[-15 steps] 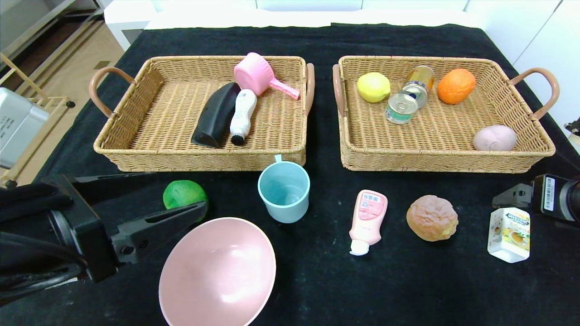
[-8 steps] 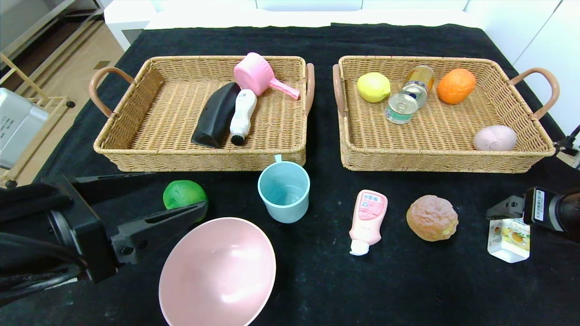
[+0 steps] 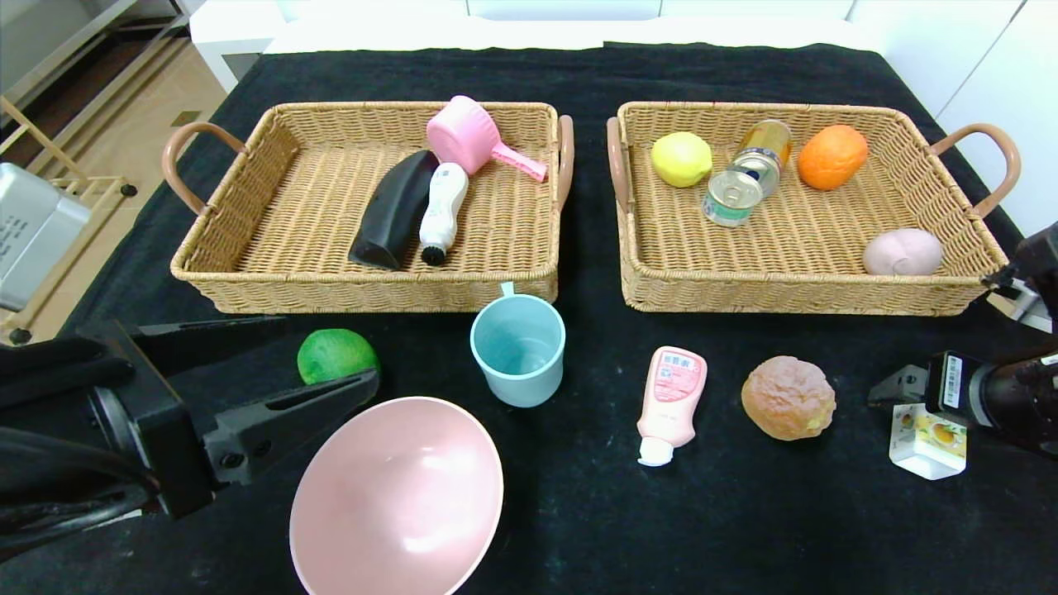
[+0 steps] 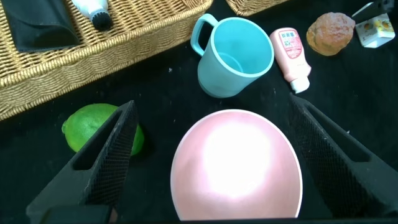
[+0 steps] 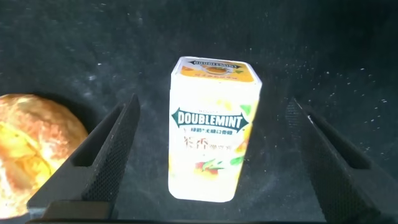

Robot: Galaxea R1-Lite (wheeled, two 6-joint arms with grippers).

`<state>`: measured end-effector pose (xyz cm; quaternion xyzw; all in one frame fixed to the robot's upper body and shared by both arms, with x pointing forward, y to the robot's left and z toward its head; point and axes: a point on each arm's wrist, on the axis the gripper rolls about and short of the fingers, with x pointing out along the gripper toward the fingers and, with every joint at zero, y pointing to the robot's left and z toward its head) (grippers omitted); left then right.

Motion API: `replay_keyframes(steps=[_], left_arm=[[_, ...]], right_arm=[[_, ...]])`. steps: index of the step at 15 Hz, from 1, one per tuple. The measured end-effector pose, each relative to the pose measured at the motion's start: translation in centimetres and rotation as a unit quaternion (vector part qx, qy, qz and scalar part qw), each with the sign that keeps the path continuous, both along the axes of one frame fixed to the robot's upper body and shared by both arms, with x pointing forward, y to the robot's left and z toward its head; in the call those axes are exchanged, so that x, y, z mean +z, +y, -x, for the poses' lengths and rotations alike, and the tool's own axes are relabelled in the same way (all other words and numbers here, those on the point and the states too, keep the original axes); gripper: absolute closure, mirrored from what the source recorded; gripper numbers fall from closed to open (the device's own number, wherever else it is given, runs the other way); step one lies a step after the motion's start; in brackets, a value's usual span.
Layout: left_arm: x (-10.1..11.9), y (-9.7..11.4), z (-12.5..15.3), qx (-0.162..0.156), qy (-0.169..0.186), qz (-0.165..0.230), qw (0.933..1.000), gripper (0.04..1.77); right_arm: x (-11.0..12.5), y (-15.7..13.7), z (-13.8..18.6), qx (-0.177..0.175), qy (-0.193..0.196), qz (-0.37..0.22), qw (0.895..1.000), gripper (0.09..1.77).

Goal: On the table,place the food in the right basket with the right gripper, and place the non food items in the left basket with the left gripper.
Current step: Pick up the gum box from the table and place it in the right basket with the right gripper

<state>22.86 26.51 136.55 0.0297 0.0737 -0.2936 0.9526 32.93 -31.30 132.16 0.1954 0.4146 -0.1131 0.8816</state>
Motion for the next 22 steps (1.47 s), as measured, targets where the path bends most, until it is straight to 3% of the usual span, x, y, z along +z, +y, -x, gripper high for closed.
replay_keyframes(steps=[3, 7, 10, 22], left_arm=[[-0.01, 0.0, 0.03, -0.001, 0.0, 0.0, 1.0, 0.09], [-0.05, 0.01, 0.03, 0.0, 0.001, -0.001, 1.0, 0.09], [-0.06, 0.01, 0.03, 0.0, 0.001, -0.001, 1.0, 0.09], [-0.14, 0.01, 0.08, -0.001, 0.003, -0.003, 1.0, 0.09]], right_arm=[[-0.15, 0.02, -0.1, 0.0, 0.003, 0.0, 1.0, 0.15], [-0.34, 0.09, -0.14, 0.002, 0.008, 0.0, 1.0, 0.74], [-0.57, 0.13, -0.22, 0.002, 0.012, 0.0, 1.0, 1.04], [-0.62, 0.23, -0.22, 0.004, 0.014, 0.002, 1.0, 1.06]])
